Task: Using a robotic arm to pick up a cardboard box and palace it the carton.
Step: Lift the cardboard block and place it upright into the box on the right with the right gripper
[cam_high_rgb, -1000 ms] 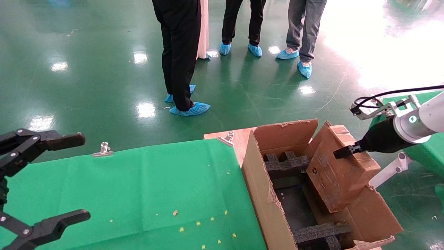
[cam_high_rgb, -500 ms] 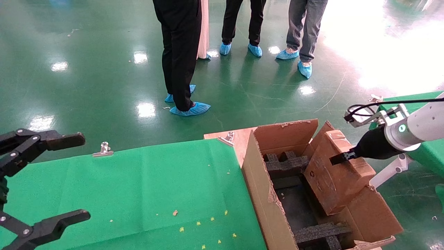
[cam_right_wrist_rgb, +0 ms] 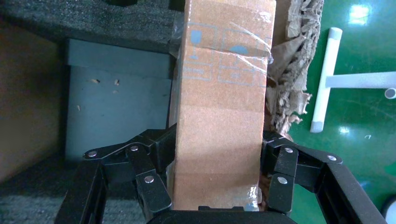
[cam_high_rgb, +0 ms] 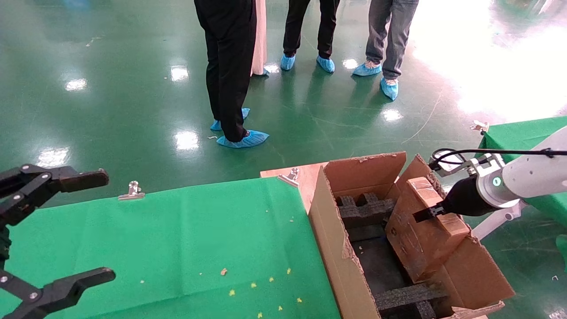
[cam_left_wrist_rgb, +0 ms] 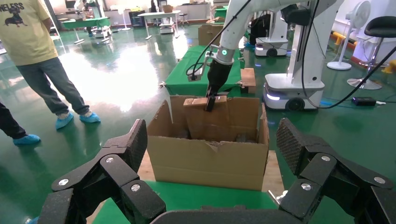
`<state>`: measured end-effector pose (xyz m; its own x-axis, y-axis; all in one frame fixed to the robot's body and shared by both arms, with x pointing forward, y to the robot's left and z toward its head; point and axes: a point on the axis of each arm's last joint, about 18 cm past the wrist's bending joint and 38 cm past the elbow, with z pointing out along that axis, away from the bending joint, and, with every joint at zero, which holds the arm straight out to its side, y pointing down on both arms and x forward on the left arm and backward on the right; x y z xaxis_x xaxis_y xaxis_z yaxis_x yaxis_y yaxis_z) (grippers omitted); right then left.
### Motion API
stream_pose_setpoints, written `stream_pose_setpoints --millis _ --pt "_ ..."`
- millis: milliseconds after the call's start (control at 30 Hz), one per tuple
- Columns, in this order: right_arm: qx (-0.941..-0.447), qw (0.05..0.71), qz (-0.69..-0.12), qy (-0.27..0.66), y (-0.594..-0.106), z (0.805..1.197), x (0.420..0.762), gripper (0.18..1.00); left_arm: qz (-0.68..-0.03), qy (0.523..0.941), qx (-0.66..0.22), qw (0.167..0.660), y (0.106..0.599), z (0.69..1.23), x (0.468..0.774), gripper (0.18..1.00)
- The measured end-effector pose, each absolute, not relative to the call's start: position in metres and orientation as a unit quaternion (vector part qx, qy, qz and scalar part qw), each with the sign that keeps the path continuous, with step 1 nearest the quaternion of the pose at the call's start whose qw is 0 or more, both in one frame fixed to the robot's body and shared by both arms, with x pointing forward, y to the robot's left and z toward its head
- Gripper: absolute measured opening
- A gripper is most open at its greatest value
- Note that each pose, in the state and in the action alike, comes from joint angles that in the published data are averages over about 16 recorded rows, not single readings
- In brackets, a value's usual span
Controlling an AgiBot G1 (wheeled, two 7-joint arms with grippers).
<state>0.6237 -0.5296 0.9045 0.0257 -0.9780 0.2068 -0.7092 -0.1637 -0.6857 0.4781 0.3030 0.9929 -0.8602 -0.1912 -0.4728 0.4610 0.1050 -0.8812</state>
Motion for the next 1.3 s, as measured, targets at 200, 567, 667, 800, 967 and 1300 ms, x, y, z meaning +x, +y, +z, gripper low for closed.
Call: stream_pose_setpoints --millis 200,567,667,800,967,1300 --pt "-0.689 0.205 -0.334 0.609 -0.529 0.893 0.627 0.299 -0.662 0.701 0.096 0.246 0.303 0.993 0.478 1.0" --pt "-0.691 0.211 -0.337 0.603 -0.528 0.879 0.628 0.299 -0.662 0.701 0.096 0.246 0.303 0.993 0.478 1.0" --pt "-0.69 0.213 -0.341 0.602 -0.529 0.881 0.629 0.298 -0.662 0.701 0.096 0.246 0.303 0.993 0.478 1.0" --pt "-0.687 0.216 -0.348 0.6 -0.531 0.887 0.631 0.298 -0.662 0.701 0.096 0.246 0.303 0.993 0.478 1.0" --pt "-0.684 0.219 -0.354 0.599 -0.532 0.893 0.632 0.298 -0.662 0.701 0.096 0.246 0.303 0.993 0.478 1.0" --pt "-0.688 0.222 -0.349 0.597 -0.53 0.883 0.63 0.298 -0.662 0.701 0.096 0.246 0.303 0.993 0.478 1.0"
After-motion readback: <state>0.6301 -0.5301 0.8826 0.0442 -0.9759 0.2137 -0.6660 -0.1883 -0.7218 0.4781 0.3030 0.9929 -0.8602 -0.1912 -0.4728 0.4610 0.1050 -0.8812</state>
